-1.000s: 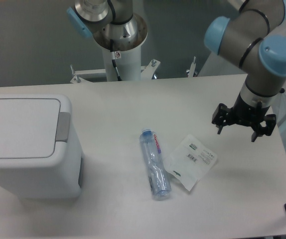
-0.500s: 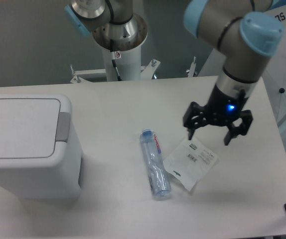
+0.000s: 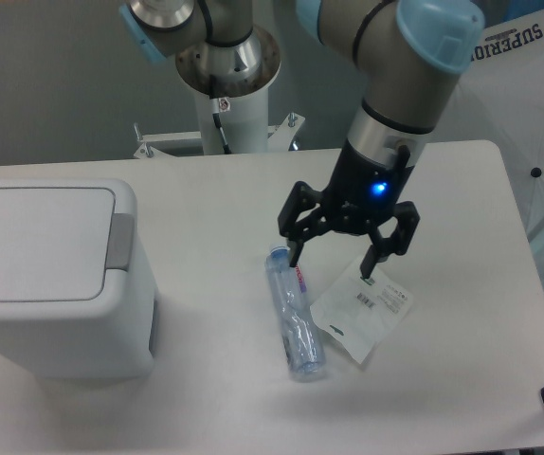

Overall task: Open the trash can
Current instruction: 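Move the gripper over the bottle toward the trash can lid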

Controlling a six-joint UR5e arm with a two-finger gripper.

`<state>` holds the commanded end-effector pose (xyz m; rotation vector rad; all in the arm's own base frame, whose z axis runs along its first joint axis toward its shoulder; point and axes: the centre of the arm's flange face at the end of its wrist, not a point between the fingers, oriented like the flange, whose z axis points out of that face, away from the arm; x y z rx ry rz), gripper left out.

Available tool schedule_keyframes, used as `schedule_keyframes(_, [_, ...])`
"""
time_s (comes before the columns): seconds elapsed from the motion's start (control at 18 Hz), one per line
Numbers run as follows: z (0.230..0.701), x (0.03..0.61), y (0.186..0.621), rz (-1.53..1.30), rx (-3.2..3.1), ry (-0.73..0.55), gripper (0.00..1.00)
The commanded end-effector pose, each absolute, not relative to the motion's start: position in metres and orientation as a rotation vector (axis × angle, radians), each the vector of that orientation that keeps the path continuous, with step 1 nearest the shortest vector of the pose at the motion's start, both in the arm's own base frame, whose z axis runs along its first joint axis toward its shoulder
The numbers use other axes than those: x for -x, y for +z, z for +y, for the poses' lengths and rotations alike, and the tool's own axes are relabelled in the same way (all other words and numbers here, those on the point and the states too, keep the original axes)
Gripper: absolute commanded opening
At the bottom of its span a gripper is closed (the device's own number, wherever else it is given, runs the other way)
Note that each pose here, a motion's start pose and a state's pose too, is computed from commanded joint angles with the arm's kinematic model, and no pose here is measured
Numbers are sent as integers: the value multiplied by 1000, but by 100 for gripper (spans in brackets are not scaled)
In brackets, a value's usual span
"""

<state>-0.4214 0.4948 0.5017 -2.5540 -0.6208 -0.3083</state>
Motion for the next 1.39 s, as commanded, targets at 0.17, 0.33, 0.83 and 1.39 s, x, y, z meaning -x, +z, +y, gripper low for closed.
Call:
schedule_keyframes(0.17, [500, 414, 499, -623, 2535, -360, 100])
schedule_keyframes(0.33, [510, 396, 502, -640, 2531, -389, 100])
schedule_keyframes(0.83, [514, 347, 509, -581, 2507, -469, 100])
schedule_keyframes(1.39, [528, 288, 504, -598, 2536, -523, 100])
